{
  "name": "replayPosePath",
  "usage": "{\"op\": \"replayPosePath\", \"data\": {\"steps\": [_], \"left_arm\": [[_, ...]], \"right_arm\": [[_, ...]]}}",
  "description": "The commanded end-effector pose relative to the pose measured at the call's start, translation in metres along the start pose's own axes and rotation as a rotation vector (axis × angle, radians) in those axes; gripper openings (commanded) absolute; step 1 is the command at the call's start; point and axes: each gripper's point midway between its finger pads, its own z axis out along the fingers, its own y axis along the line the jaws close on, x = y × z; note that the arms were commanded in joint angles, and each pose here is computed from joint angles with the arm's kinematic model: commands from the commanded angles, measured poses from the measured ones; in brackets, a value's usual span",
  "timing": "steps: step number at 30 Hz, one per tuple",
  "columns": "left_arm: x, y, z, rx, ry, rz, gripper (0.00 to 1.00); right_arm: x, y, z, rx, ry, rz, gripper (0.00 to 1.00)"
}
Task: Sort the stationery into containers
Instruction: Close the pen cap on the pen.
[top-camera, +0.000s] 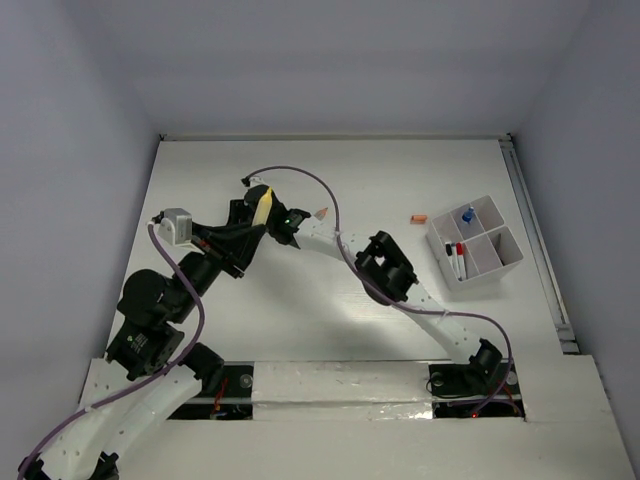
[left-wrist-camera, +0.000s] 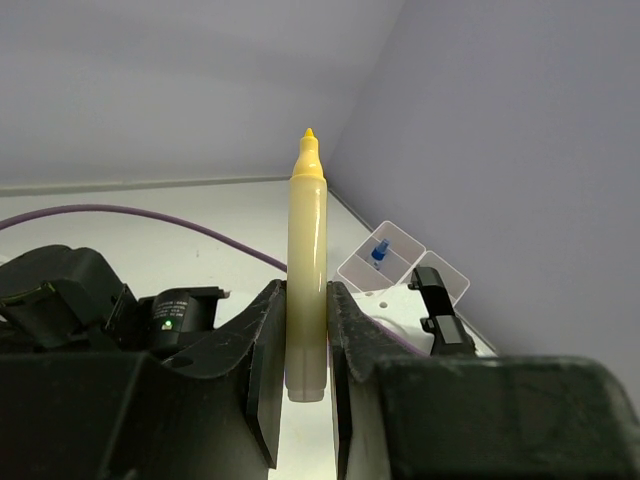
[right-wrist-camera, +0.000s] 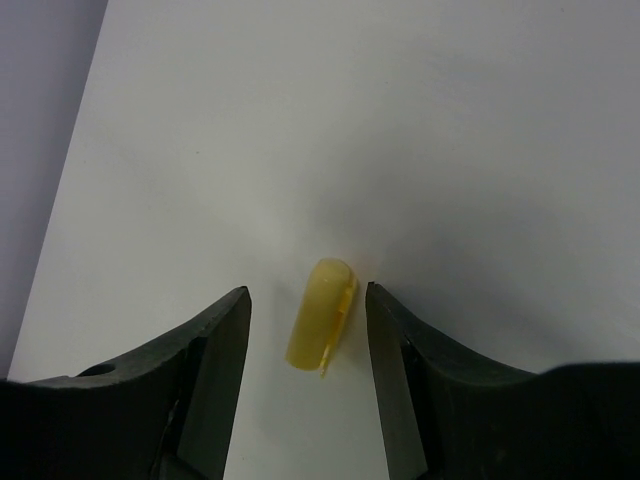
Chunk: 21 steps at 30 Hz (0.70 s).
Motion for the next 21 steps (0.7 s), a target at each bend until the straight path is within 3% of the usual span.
{"op": "replayPosePath", "data": {"steps": [1,16,21], "left_arm": [[-0.012,-0.008,0.0,0.043,-0.056,0.01,0.0],[-0.013,-0.007,0.0,0.038,-0.058,0.011,0.0],[-0.01,-0.006,0.002,0.03,-0.052,-0.011,0.0]], "right_arm": [[0.032,-0.011,0.012,0.033,0.066,0.02,0.55],[0.048,-0.031,0.005,0.117,0.117,0.014,0.4],[0.045,-0.026,-0.01,0.111,0.126,0.0,0.15]]}}
